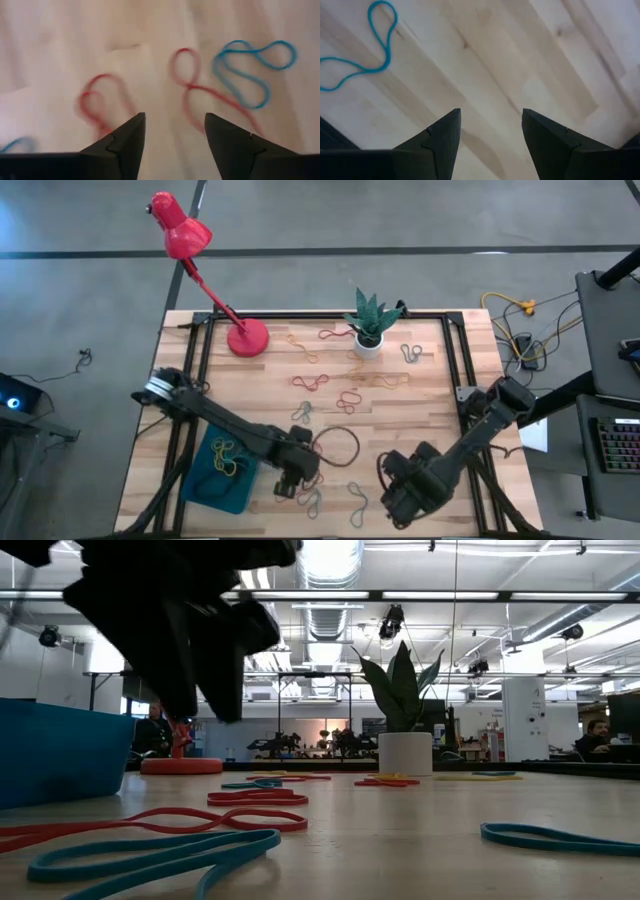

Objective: Pick and place rubber bands into bin
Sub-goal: Put the red rubber band into the blue bin

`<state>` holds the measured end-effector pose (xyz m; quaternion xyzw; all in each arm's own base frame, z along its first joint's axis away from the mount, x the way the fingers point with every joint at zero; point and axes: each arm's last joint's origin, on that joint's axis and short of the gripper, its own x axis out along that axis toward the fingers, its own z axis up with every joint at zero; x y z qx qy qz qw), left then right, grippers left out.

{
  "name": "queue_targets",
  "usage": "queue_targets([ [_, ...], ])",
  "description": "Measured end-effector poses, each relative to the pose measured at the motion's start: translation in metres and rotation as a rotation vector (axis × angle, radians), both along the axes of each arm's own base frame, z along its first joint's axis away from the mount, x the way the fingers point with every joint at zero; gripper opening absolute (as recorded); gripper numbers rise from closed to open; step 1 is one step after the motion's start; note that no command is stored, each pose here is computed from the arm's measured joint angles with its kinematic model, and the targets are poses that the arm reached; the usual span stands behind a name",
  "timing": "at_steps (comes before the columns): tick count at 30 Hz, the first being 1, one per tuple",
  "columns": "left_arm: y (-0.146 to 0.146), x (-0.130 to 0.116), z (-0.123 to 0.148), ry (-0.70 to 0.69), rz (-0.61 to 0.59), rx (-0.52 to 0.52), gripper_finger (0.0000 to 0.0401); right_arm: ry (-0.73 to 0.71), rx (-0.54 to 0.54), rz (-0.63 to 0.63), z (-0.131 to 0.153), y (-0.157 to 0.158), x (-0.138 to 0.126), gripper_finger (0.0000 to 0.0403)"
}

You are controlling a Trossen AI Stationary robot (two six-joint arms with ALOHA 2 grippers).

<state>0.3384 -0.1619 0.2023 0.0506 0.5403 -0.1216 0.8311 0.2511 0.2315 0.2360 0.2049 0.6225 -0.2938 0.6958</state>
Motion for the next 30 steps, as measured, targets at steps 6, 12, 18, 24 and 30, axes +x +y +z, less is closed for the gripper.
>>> queue_targets([
  [6, -0.007, 0.010, -0.021, 0.071, 0.041, -0.030, 0.0142, -0.021, 0.007, -0.085, -0.001, 0.014, -0.014, 0.0198],
  [12, -0.010, 0.013, -0.034, 0.094, 0.074, -0.030, 0.0115, -0.039, 0.015, -0.150, -0.001, 0.026, -0.027, 0.0198],
  [18, -0.012, 0.014, -0.043, 0.119, 0.083, -0.047, 0.0113, -0.046, 0.017, -0.188, -0.001, 0.029, -0.031, 0.0198],
  [24, -0.011, 0.013, -0.046, 0.128, 0.107, -0.050, 0.0113, -0.051, 0.014, -0.188, -0.001, 0.029, -0.031, 0.0199],
  [30, -0.009, 0.009, -0.052, 0.135, 0.097, -0.055, 0.0082, -0.052, 0.011, -0.188, -0.001, 0.028, -0.030, 0.0198],
])
